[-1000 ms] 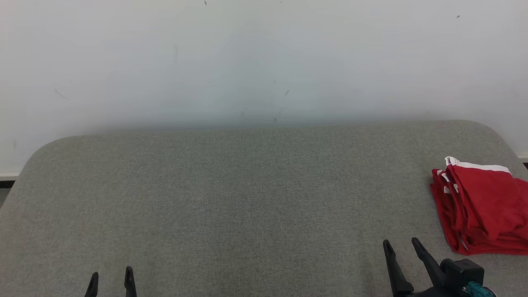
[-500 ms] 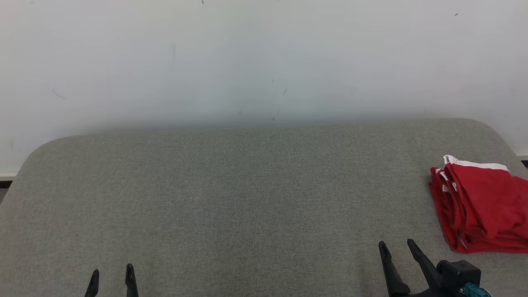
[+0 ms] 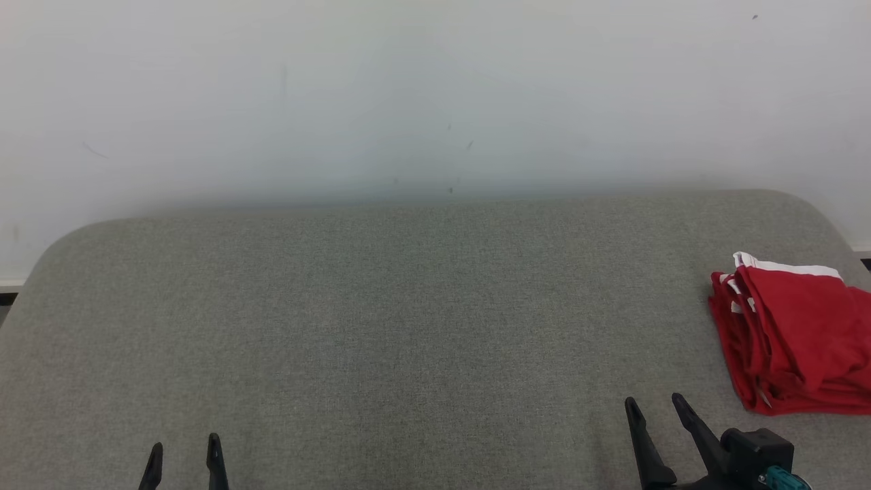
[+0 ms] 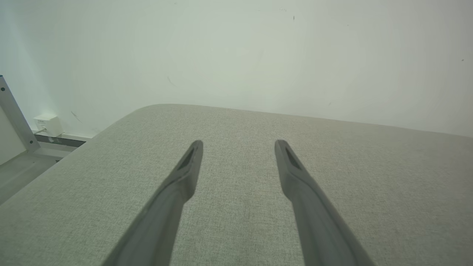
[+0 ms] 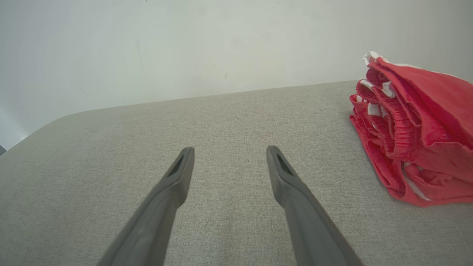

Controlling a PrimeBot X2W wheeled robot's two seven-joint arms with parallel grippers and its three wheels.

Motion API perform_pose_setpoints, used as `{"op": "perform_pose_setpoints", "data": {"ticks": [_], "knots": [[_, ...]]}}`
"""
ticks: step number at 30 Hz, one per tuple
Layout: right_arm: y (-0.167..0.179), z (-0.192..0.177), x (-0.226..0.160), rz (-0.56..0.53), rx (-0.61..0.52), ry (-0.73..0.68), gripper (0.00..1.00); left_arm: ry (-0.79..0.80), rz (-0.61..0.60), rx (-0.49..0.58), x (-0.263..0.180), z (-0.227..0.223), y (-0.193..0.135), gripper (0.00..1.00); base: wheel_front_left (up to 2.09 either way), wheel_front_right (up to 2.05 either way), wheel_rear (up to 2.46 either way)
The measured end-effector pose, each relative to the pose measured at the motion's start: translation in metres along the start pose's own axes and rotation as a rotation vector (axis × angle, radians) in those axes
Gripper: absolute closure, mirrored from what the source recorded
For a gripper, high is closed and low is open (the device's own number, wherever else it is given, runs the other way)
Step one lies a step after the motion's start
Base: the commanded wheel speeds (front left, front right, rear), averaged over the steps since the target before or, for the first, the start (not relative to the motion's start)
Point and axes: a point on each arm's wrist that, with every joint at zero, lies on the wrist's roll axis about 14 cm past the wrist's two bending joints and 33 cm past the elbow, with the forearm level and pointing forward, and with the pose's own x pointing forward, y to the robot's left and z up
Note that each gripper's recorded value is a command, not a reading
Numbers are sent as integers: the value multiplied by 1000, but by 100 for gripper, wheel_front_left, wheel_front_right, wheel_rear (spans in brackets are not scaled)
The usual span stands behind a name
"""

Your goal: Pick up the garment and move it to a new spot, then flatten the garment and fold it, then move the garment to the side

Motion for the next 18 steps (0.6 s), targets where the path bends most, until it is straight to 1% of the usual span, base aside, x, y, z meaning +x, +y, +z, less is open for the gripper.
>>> {"op": "perform_pose_setpoints", "data": {"ticks": [4,5,13,18], "knots": [[1,-1,0,3,1,3,0,1,2,1,0,0,0,0,0,0,0],[1,-1,1,4,1,3,100,2,6,0,0,0,1,100,0,0,0],[-3,-39,-15,-25,30,113,100,91,21,-23,-8,-27,1,100,0,0,0],[-7,-38,-14,-49,118,110,100,122,51,-107,-9,-33,6,100,0,0,0]]}}
